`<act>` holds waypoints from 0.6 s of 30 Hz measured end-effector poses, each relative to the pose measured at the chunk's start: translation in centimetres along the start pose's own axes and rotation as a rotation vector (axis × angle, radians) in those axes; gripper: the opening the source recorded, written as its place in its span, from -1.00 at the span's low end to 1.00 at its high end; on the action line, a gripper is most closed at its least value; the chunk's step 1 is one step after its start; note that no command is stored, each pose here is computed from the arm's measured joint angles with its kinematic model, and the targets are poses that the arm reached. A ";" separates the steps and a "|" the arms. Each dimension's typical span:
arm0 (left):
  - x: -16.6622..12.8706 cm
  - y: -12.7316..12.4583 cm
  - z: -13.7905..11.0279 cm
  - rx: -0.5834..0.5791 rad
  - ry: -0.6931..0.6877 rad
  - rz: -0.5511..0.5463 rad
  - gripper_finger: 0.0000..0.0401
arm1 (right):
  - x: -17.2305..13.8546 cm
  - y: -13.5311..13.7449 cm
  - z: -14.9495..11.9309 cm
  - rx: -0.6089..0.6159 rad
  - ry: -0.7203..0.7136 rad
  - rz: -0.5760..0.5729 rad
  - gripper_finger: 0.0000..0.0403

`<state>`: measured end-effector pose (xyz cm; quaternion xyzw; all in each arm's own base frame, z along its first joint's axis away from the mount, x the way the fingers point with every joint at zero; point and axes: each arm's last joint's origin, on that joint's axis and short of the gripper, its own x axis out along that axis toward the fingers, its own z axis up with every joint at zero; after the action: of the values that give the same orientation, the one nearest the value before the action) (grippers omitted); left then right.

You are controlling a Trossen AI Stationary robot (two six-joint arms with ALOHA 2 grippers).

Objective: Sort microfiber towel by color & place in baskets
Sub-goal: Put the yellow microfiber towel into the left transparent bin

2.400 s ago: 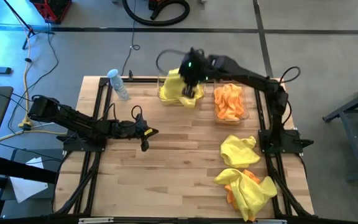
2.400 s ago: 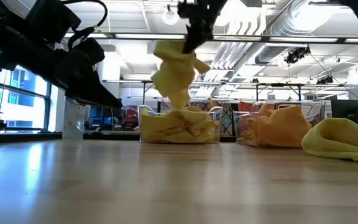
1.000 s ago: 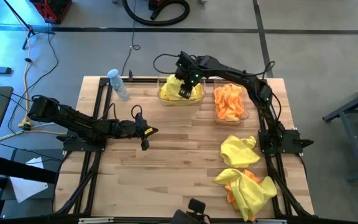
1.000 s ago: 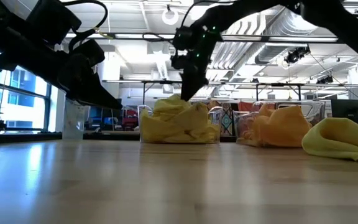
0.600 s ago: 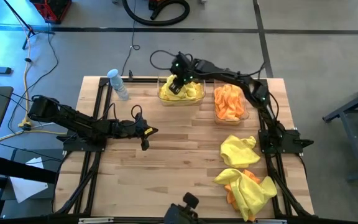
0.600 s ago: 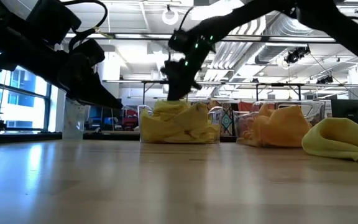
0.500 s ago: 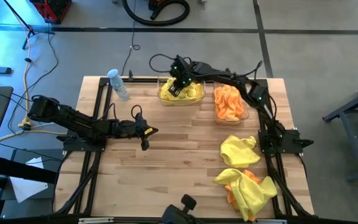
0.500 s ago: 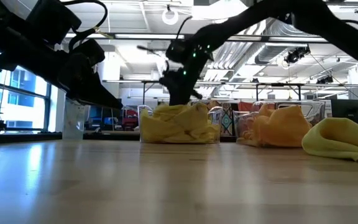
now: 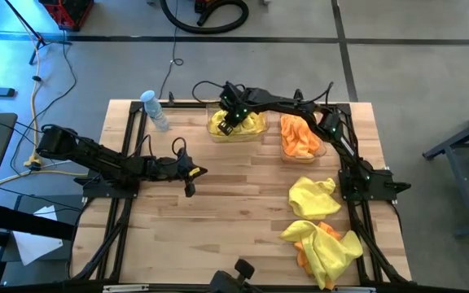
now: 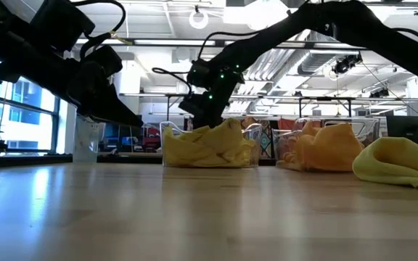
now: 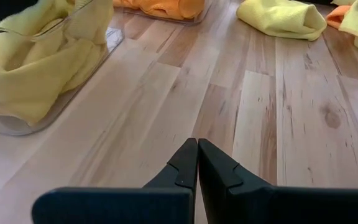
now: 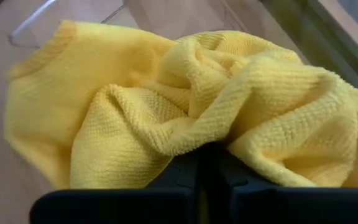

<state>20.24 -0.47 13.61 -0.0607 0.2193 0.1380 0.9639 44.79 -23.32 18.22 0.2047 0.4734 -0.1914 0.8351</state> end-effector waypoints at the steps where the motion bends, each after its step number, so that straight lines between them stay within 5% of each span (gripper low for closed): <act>1: 0.0 0.0 0.0 0.001 0.000 0.000 -1.00 | -0.3 0.0 0.1 -0.008 -0.001 -0.004 -0.96; 18: 0.0 0.1 -0.3 0.018 0.032 0.009 -1.00 | -10.1 2.8 2.9 -0.136 -0.024 -0.164 -1.00</act>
<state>20.08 -0.45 13.32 -0.0534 0.2360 0.1393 0.9602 43.41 -21.23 28.82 0.1059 0.4903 -0.2289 0.8343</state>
